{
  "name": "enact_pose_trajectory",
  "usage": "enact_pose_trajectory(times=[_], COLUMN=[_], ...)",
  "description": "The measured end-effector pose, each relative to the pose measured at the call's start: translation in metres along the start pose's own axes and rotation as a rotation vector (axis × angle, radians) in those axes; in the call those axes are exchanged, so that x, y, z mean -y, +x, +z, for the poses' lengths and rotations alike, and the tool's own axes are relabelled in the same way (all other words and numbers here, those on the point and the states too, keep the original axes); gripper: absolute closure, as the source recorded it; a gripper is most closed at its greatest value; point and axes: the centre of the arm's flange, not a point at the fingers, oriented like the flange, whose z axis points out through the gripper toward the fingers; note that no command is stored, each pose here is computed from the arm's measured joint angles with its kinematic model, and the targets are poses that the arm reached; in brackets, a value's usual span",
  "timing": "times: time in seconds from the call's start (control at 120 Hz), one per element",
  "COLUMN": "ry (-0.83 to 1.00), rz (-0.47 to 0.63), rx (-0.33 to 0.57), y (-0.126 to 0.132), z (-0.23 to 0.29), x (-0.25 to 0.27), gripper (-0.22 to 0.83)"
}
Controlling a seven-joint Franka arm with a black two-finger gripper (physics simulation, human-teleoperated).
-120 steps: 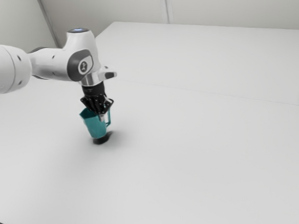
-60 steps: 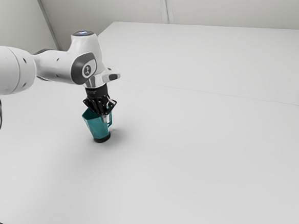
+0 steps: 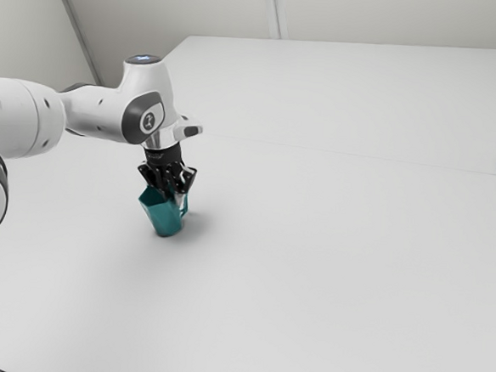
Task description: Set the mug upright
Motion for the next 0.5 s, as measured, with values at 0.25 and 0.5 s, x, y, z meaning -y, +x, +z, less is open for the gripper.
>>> enact_pose_trajectory(times=[0.25, 0.5], ry=[-0.015, -0.063], rz=[-0.007, 0.046], rx=[-0.027, -0.142], y=[-0.004, -0.039], z=[-0.020, -0.135], x=[-0.002, -0.026], gripper=[0.18, 0.06])
